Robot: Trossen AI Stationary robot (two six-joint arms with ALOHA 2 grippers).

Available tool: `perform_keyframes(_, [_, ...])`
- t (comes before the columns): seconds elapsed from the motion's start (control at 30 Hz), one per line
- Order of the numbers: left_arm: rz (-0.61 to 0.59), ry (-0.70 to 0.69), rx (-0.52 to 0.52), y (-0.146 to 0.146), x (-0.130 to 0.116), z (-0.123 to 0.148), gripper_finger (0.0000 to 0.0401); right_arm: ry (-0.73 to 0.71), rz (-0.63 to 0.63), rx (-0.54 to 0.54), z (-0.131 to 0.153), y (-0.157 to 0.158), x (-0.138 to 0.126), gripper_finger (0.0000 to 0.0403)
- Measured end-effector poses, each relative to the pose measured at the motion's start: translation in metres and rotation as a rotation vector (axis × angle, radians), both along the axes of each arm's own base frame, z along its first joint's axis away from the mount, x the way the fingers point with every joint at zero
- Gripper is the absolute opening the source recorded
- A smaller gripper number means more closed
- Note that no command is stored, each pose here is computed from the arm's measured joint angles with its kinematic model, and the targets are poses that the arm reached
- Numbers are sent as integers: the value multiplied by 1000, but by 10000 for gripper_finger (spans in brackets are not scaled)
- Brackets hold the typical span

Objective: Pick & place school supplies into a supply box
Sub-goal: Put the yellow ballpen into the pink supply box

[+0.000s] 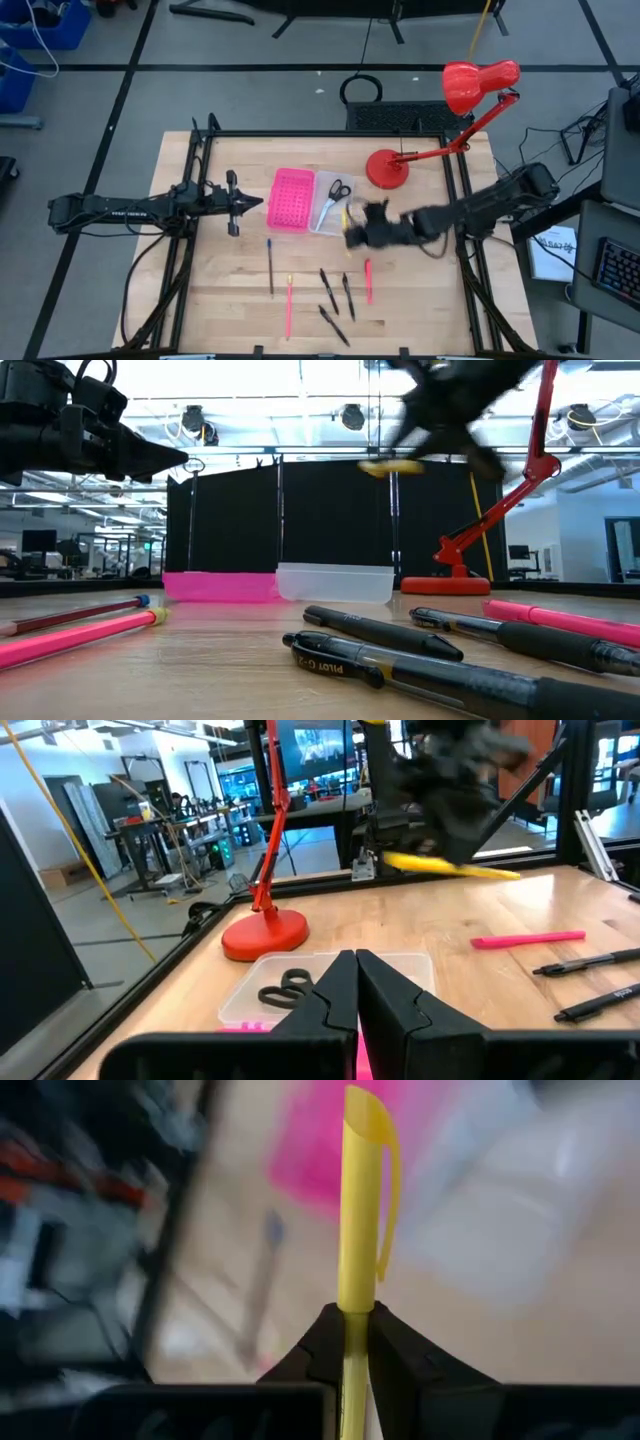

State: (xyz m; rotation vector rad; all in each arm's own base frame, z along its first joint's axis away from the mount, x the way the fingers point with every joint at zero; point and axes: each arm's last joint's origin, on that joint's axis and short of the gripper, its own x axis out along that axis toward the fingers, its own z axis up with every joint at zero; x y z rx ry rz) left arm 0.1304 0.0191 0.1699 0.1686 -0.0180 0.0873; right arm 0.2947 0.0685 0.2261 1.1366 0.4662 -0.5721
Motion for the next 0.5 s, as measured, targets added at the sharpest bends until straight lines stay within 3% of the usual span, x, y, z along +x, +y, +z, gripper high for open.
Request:
perform_keyframes(0.1, [2,-5,17,0,0,1,10,-81,-28,-41,3,-34,18,20])
perform_keyframes(0.23, [11,-22,20,0,0,2,10,-75,-48,-53,-8,-74,30,20])
perform_keyframes(0.5, [31,-22,49,1,0,3,10,32,-67,35,-55,-111,45,20])
